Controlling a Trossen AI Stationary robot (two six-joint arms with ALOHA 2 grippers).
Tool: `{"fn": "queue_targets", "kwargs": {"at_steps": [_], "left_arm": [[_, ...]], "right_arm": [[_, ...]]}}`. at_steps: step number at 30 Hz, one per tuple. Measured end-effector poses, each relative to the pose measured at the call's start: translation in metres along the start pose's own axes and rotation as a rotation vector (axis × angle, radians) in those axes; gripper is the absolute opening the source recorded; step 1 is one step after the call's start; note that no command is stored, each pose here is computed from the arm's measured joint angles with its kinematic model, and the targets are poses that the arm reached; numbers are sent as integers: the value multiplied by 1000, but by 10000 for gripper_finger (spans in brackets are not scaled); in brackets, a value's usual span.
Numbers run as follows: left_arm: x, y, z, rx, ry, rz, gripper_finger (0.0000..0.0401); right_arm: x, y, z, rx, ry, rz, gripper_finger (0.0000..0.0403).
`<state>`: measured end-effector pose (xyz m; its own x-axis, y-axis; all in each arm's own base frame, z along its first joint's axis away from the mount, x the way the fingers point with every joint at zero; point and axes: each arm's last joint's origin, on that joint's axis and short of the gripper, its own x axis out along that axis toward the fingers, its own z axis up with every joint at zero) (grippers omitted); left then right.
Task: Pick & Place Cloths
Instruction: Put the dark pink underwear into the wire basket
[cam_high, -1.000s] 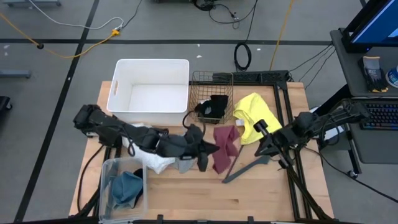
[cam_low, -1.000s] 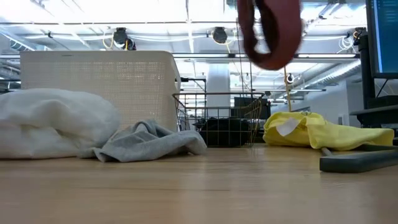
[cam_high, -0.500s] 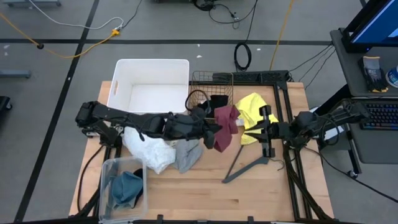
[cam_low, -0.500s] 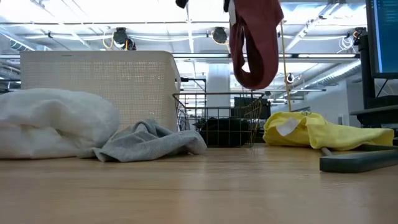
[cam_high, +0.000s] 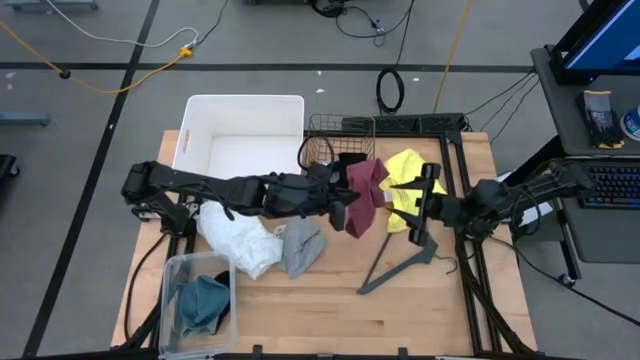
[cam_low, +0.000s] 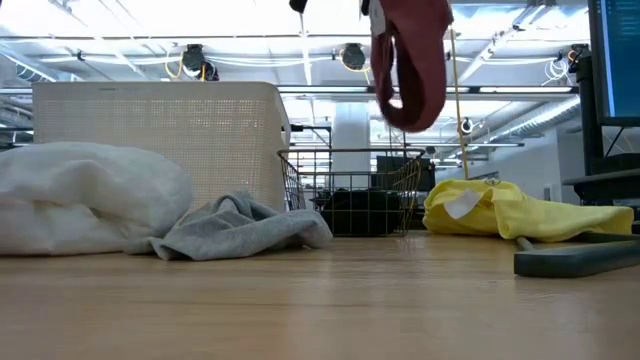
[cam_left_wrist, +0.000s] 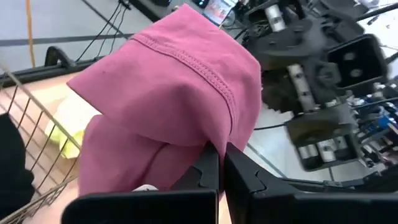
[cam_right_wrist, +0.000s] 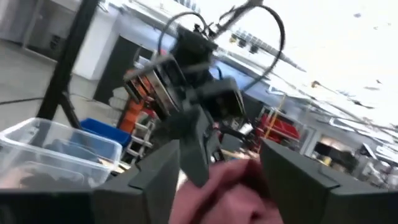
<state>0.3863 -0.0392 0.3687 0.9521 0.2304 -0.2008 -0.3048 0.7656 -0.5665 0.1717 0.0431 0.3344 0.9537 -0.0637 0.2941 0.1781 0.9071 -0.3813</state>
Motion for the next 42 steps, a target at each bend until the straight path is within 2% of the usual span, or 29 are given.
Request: {"fn": "queue_targets", "kwargs": {"at_steps": [5, 10, 12, 27, 30, 33, 42], "left_arm": [[-1, -2, 4, 7, -24, -17, 0], [-1, -3, 5, -1, -42, -31, 0], [-1, -4, 6, -3, -48, -36, 0], [-8, -22, 2, -7, -88, -127, 0], [-9, -24, 0, -17, -84, -134, 0], [-10, -26, -1, -18, -80, -139, 0], [-11, -28, -3, -37, -43, -184, 0]], "right_arm": [[8, 6, -6, 46, 20, -12, 258], [17, 10, -12, 101, 66, -105, 284], [20, 12, -14, 124, 78, -106, 290], [59, 33, -21, 152, 167, -58, 288], [62, 34, -20, 150, 171, -58, 264], [63, 34, -20, 150, 170, -59, 219], [63, 34, -20, 283, 163, -61, 24]]}}
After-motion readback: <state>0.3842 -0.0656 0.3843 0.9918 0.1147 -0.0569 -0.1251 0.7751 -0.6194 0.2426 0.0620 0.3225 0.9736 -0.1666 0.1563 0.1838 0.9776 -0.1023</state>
